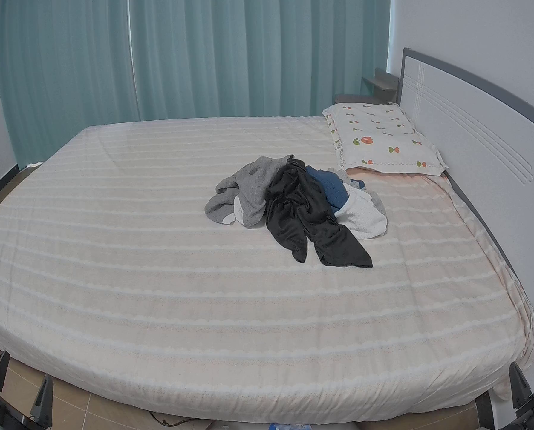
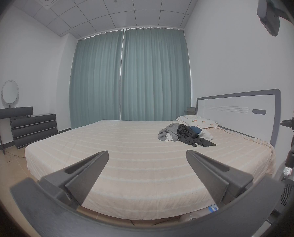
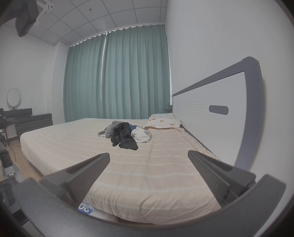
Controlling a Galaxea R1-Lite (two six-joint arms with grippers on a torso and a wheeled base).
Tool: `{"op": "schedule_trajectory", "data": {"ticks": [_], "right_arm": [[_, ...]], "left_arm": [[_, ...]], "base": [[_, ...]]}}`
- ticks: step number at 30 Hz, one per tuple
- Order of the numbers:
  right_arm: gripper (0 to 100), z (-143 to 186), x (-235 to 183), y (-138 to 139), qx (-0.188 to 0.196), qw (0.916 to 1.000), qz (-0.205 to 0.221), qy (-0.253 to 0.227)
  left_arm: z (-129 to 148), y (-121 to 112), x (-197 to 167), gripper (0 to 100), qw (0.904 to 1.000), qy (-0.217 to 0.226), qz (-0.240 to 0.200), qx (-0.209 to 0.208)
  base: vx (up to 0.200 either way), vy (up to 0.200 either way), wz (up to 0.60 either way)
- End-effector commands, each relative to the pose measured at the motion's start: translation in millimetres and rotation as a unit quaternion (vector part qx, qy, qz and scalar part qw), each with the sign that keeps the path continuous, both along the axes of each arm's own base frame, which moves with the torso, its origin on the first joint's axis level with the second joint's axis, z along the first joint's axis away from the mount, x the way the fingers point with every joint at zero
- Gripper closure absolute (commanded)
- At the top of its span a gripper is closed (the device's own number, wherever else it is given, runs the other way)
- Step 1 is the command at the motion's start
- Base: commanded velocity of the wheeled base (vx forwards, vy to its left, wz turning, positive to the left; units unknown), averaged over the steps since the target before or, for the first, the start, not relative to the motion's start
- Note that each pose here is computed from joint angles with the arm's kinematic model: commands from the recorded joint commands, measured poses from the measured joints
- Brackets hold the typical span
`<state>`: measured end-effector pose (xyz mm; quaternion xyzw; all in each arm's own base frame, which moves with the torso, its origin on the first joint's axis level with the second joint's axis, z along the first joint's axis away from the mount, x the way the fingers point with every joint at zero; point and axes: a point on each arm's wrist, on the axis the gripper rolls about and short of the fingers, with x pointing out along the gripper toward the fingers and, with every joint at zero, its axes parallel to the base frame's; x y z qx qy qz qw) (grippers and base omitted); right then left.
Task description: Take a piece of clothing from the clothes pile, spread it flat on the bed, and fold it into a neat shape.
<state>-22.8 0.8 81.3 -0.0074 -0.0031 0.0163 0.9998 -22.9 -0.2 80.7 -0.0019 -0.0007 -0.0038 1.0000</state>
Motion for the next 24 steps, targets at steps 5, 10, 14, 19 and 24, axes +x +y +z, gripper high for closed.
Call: {"op": "schedule_trajectory", "data": {"ticks": [5, 10, 14, 19, 24], "right_arm": [[0, 53, -8, 2, 0.009, 0.9977, 0.037, -0.055], [0, 73, 36, 3, 0.001, 0.9955, 0.064, 0.070], [0, 64, 76, 5, 0.021, 0.9815, 0.081, 0.172], [0, 65, 150, 20, 0.078, 0.9562, 0.104, 0.262], [0, 43, 231, 38, 0.119, 0.9384, 0.093, 0.311]], "left_arm": [[-4, 0, 0, 0, 1.0000, -0.001, 0.000, 0.000], [-4, 0, 0, 0, 1.0000, -0.001, 0.000, 0.000], [-4, 0, 0, 0, 1.0000, -0.001, 0.000, 0.000], [-4, 0, 0, 0, 1.0000, -0.001, 0.000, 0.000], [-4, 0, 0, 0, 1.0000, -0.001, 0.000, 0.000]], "base": [[0.000, 0.000, 0.00], [0.000, 0.000, 0.00], [0.000, 0.000, 0.00], [0.000, 0.000, 0.00], [0.000, 0.000, 0.00]]}}
